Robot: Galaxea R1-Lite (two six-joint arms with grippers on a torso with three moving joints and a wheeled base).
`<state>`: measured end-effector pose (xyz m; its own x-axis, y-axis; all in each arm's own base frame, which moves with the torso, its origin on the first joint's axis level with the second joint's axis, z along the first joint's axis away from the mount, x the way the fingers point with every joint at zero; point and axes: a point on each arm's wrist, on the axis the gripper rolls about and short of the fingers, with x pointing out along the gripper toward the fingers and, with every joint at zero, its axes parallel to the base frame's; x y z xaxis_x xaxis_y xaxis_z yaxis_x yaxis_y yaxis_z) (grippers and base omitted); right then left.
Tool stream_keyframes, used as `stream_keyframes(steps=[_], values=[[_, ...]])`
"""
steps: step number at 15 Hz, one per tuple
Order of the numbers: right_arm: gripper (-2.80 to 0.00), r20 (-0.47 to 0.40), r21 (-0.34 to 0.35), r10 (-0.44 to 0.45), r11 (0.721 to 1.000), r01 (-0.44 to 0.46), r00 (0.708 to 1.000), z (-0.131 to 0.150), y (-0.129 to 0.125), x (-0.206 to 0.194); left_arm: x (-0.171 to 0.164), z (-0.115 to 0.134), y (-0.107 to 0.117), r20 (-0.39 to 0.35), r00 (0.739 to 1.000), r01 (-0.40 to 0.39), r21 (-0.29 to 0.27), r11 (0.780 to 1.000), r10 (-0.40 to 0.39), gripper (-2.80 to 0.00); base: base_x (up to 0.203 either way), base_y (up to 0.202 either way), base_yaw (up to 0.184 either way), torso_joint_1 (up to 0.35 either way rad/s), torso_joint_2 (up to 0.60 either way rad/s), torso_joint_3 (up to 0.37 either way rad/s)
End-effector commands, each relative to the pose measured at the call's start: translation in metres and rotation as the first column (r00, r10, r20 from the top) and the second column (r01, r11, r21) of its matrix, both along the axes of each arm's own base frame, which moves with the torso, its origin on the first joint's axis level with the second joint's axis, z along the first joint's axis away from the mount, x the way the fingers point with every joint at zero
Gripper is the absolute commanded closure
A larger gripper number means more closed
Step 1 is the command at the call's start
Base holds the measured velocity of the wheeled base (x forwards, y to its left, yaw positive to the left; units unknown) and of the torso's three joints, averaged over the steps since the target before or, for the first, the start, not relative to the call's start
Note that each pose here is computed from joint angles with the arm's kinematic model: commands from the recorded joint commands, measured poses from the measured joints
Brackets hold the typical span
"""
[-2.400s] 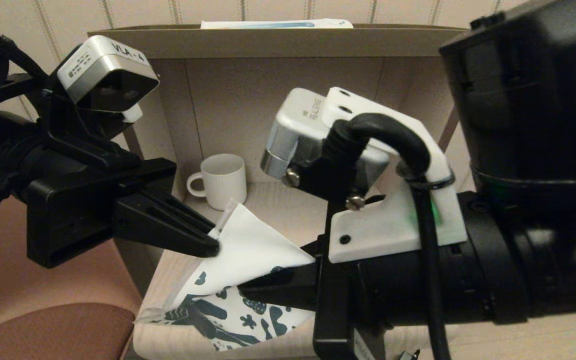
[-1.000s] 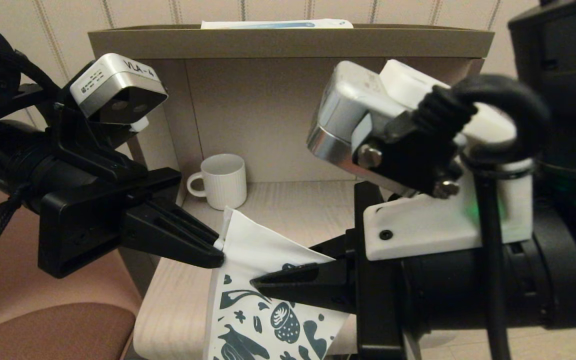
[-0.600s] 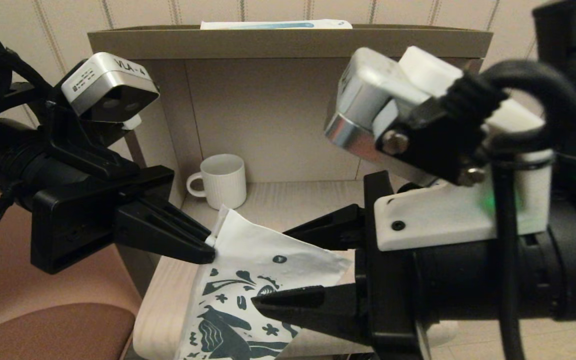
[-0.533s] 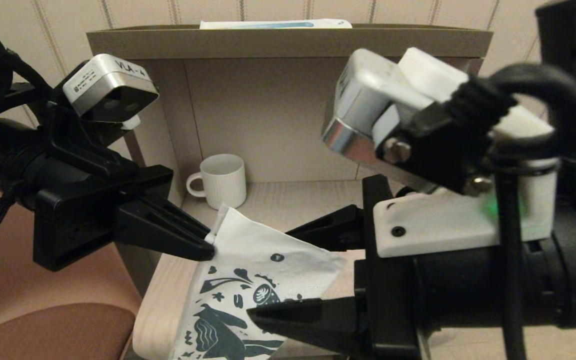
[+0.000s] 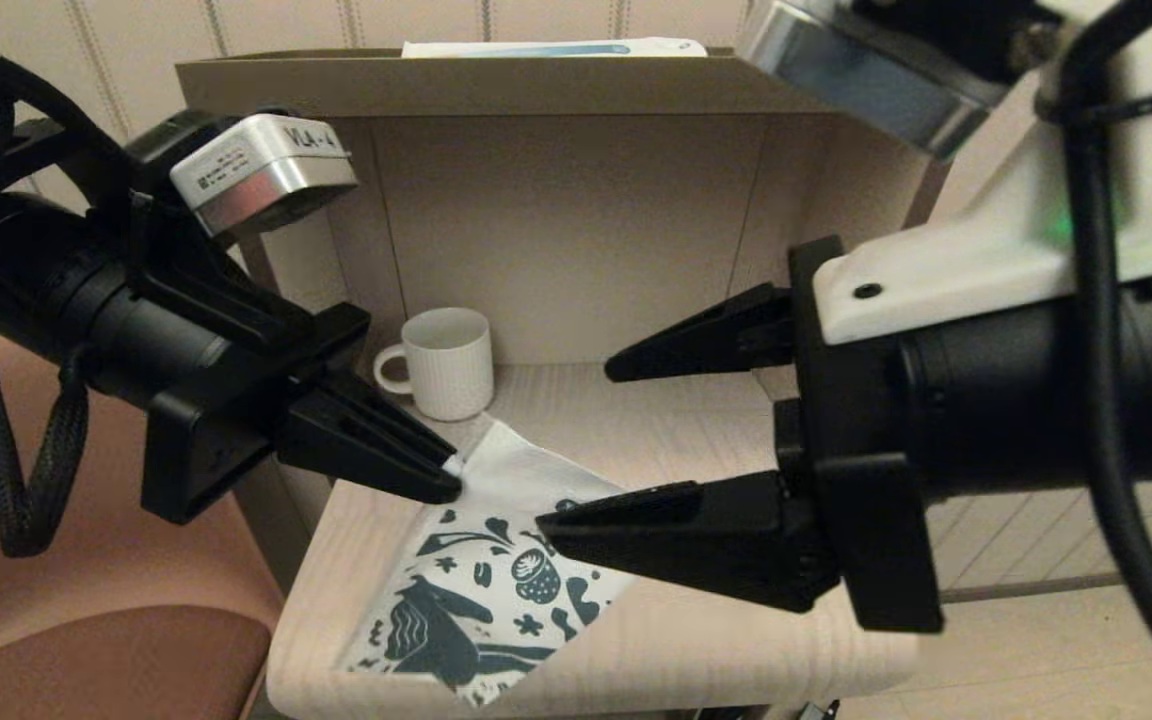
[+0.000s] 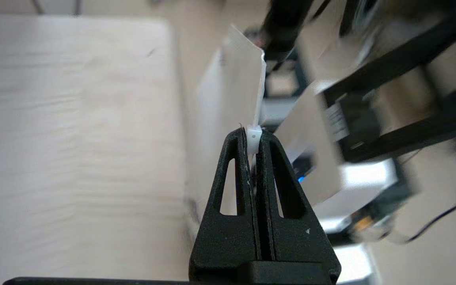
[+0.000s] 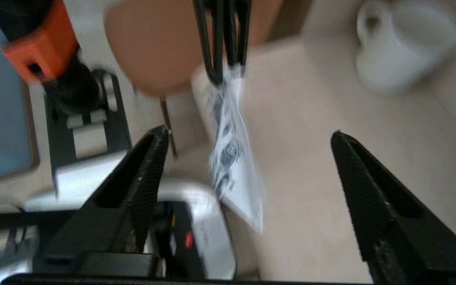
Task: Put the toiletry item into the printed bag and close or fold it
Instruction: Hand it to the other hand
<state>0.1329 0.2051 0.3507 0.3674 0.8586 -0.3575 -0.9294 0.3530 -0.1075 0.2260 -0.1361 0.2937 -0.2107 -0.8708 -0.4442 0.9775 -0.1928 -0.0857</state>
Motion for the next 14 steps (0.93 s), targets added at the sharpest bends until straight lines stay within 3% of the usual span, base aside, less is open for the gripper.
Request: stream_keyframes(steps=[1,3,6,11,14], values=[[-2.80,-0.011,-0.019,-0.025,1.000,0.025,1.000,0.006,-0.013,-0.001,0.003,0.002,-0.013,0.061,0.998,0.003,0.060,0.998,-0.007,0.00,0.000,0.000,0.000,0.000,0.00,0.000],[-2.80,-0.016,-0.030,-0.054,0.998,0.054,0.998,0.008,-0.033,-0.007,0.001,0.002,-0.032,0.142,0.990,0.004,0.154,0.988,-0.026,0.00,0.000,0.000,0.000,0.000,0.00,0.000],[-2.80,-0.051,-0.062,-0.065,0.996,0.062,0.997,-0.004,-0.054,-0.012,-0.012,0.002,-0.055,0.222,0.972,0.033,0.214,0.976,-0.081,0.00,0.000,0.000,0.000,0.000,0.00,0.000],[-2.80,-0.174,-0.032,0.080,0.996,-0.087,0.982,-0.027,-0.066,0.002,-0.017,0.016,-0.058,0.272,0.961,0.003,0.154,0.988,-0.045,0.00,0.000,0.000,0.000,0.000,0.00,0.000],[-2.80,-0.138,0.025,0.127,0.992,-0.125,0.982,-0.032,-0.056,0.013,-0.024,0.027,-0.053,0.300,0.954,-0.016,0.115,0.993,-0.020,0.00,0.000,0.000,0.000,0.000,0.00,0.000]])
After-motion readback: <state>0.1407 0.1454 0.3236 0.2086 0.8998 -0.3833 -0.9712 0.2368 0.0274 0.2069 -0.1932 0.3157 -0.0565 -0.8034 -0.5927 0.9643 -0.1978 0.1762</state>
